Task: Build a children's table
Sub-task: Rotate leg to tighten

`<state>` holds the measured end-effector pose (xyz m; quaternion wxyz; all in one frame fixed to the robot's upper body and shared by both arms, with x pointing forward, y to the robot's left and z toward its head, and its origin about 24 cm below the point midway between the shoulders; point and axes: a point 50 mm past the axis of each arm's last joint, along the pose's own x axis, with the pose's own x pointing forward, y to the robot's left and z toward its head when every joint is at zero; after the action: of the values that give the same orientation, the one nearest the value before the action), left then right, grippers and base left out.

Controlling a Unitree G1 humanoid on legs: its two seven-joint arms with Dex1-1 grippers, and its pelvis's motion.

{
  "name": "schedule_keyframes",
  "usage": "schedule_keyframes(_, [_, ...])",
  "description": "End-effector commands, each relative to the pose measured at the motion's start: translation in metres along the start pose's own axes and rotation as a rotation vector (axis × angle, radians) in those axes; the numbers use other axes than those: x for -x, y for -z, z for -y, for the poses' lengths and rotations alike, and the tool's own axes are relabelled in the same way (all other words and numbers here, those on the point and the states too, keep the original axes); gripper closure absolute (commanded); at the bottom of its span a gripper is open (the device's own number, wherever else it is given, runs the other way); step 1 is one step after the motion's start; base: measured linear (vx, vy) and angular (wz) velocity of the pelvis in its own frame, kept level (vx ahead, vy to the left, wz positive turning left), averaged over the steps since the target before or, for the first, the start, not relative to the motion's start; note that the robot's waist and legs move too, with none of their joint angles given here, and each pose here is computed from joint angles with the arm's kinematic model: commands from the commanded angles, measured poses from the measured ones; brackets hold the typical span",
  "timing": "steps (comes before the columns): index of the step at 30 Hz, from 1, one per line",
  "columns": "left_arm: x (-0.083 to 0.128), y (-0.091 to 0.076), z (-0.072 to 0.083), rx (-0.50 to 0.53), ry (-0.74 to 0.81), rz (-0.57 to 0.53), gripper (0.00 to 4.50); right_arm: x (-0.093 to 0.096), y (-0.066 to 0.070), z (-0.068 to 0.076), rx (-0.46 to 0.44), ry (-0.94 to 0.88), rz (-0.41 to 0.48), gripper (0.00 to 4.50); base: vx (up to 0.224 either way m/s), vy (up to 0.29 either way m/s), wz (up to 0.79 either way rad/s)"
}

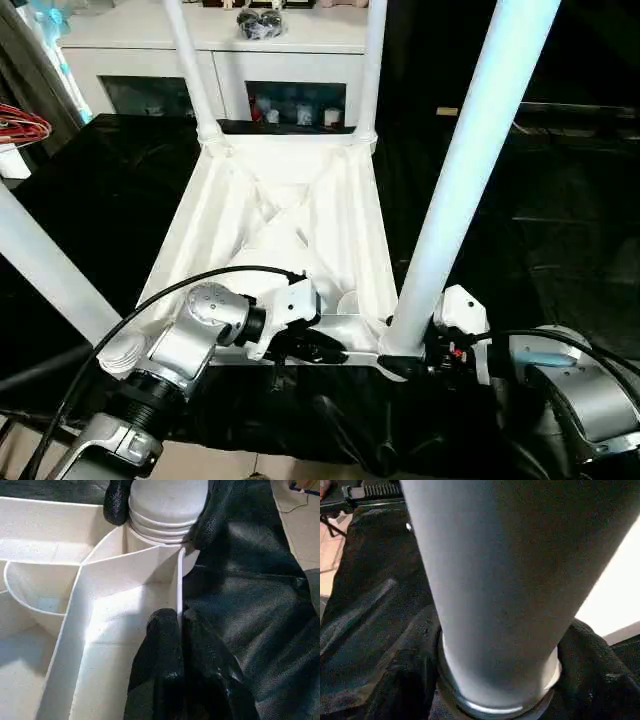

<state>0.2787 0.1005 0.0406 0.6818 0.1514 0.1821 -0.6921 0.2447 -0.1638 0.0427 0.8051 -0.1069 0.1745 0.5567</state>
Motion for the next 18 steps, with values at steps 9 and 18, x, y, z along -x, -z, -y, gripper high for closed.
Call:
schedule_keyframes(9, [-0.051, -0.028, -0.003, 0.009, -0.184, 0.106, 4.5, -0.051, 0.012, 0.003, -0.221, 0.392, 0.085, 1.78, 0.0, 0.0, 0.0])
schedule_keyframes(18, [-0.075, -0.04, 0.004, 0.021, -0.212, 0.139, 4.5, -0.077, -0.002, 0.003, -0.329, 0.517, 0.184, 1.08, 0.0, 0.0, 0.0])
